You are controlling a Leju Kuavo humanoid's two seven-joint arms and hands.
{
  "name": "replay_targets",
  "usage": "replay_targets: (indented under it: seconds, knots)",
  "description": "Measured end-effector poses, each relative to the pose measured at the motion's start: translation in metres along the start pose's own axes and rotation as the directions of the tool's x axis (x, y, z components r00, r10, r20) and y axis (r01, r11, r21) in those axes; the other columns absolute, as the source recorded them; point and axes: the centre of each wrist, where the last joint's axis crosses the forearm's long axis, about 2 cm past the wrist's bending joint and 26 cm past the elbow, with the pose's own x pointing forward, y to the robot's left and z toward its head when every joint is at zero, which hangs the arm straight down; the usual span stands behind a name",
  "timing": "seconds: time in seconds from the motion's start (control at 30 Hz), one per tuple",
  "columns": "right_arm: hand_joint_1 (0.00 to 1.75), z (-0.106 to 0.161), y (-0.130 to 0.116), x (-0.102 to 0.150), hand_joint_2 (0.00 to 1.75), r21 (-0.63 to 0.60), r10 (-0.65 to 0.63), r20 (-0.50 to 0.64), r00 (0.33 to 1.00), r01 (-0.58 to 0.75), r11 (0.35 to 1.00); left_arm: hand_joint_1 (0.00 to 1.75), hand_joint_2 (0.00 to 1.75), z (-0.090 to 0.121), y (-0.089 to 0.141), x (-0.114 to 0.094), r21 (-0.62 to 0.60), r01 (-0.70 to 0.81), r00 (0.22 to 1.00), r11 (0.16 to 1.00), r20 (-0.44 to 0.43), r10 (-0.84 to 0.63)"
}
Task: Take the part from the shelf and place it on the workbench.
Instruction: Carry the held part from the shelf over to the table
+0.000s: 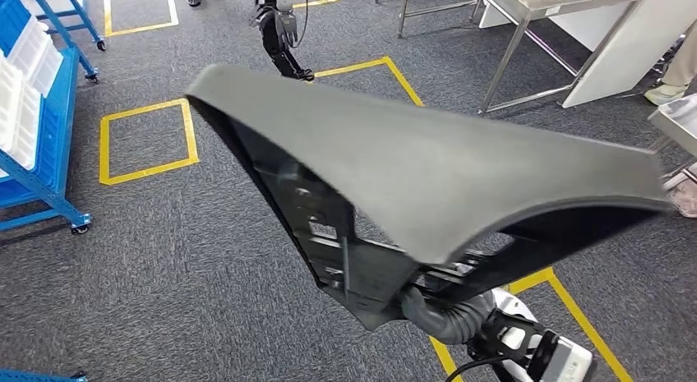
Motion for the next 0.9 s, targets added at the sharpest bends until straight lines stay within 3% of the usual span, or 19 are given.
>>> replay_targets:
  seconds: [0.9]
  knots:
    - [1.75,0.001,-0.001,0.013,1.75,0.01,0.029,0.021,0.999,-0.029,1.0,0.0,1.75,0.001,-0.005,0.0,-0.021,0.024,1.0,0.999,0.006,-0.024]
